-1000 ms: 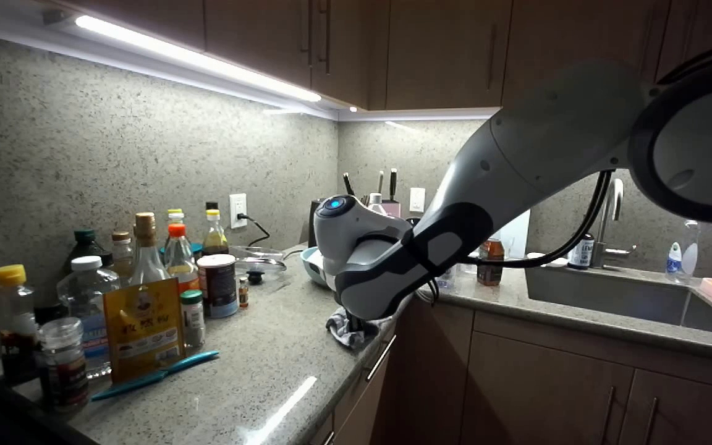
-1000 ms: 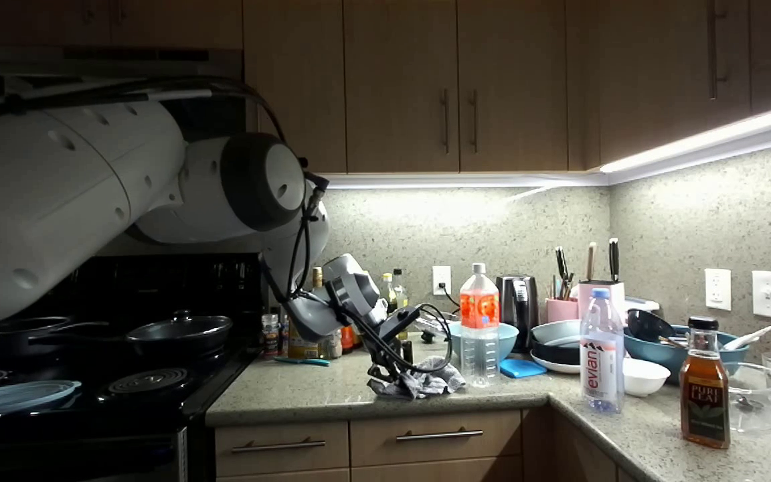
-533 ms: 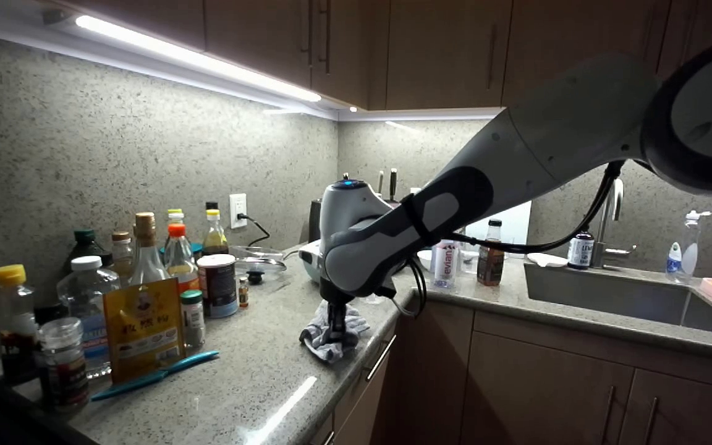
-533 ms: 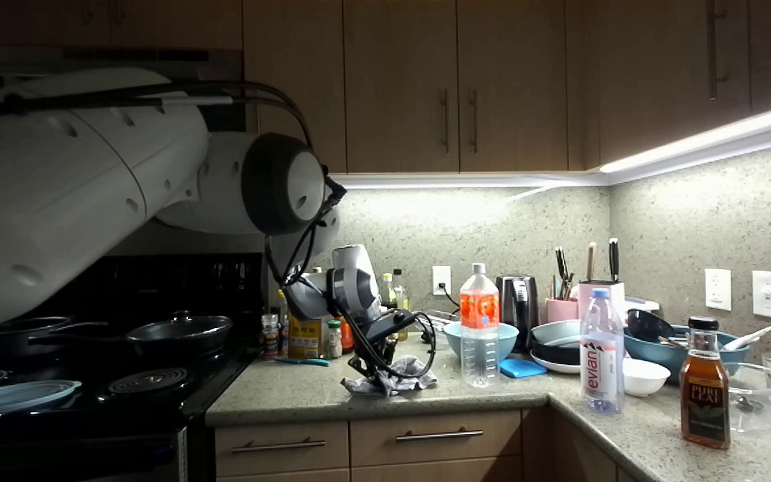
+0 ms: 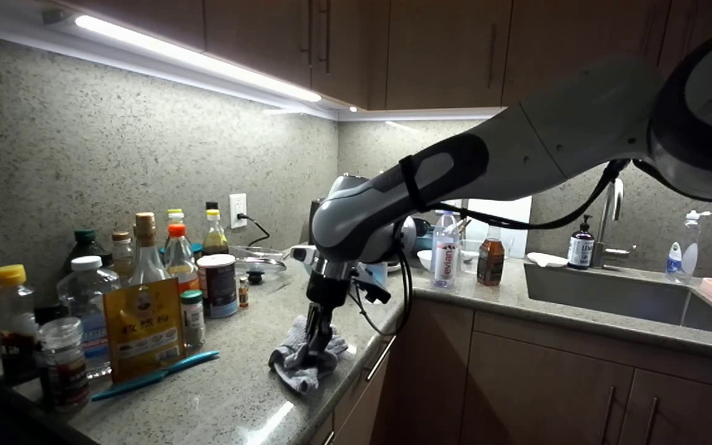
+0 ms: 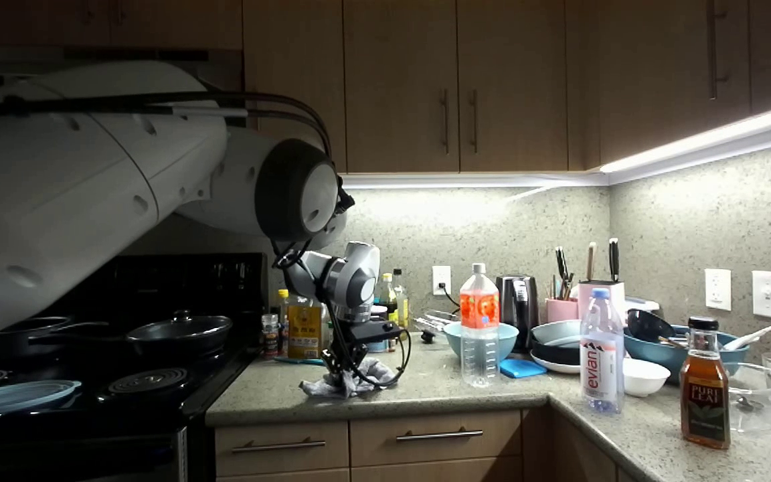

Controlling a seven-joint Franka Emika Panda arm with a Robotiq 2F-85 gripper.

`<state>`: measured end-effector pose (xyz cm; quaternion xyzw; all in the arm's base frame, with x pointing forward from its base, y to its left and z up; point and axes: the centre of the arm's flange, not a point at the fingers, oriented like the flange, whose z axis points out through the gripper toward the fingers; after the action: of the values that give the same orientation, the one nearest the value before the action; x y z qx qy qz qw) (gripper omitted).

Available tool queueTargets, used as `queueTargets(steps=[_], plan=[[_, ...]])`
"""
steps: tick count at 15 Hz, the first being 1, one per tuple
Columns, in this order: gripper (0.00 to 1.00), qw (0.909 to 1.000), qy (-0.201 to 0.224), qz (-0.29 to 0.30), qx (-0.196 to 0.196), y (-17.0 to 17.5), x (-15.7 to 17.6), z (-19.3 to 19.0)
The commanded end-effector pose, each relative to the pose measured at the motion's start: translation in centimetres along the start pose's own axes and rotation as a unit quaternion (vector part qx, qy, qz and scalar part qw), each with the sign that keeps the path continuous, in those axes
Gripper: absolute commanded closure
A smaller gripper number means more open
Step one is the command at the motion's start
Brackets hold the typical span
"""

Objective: Use the towel to wipe the left side of the countertop

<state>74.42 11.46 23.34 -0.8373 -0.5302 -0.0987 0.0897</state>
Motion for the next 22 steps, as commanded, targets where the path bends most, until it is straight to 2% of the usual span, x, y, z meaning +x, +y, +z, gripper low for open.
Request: queueTargets(steps=[1,4,5,6,8,9,12,22], plan=[[0.97,0.9951,0.044,-0.029,0.083,-1.2,0.8,-0.1],[0.97,0.9842,0.060,-0.040,0.162,-2.4,1.5,0.2],[0.64,0.9793,0.052,-0.042,0.191,-2.8,1.6,0.3],[0.64,0.9760,0.042,-0.040,0.210,-3.2,1.5,0.2],[0.52,0.9719,0.037,-0.032,0.230,-3.4,1.4,-0.4],[0.70,0.9766,0.032,-0.032,0.210,-4.1,1.3,0.2],[0.52,0.9748,0.031,-0.031,0.219,-3.9,1.2,-0.3],[0.52,0.9746,0.030,-0.031,0.220,-4.0,1.3,-0.2]])
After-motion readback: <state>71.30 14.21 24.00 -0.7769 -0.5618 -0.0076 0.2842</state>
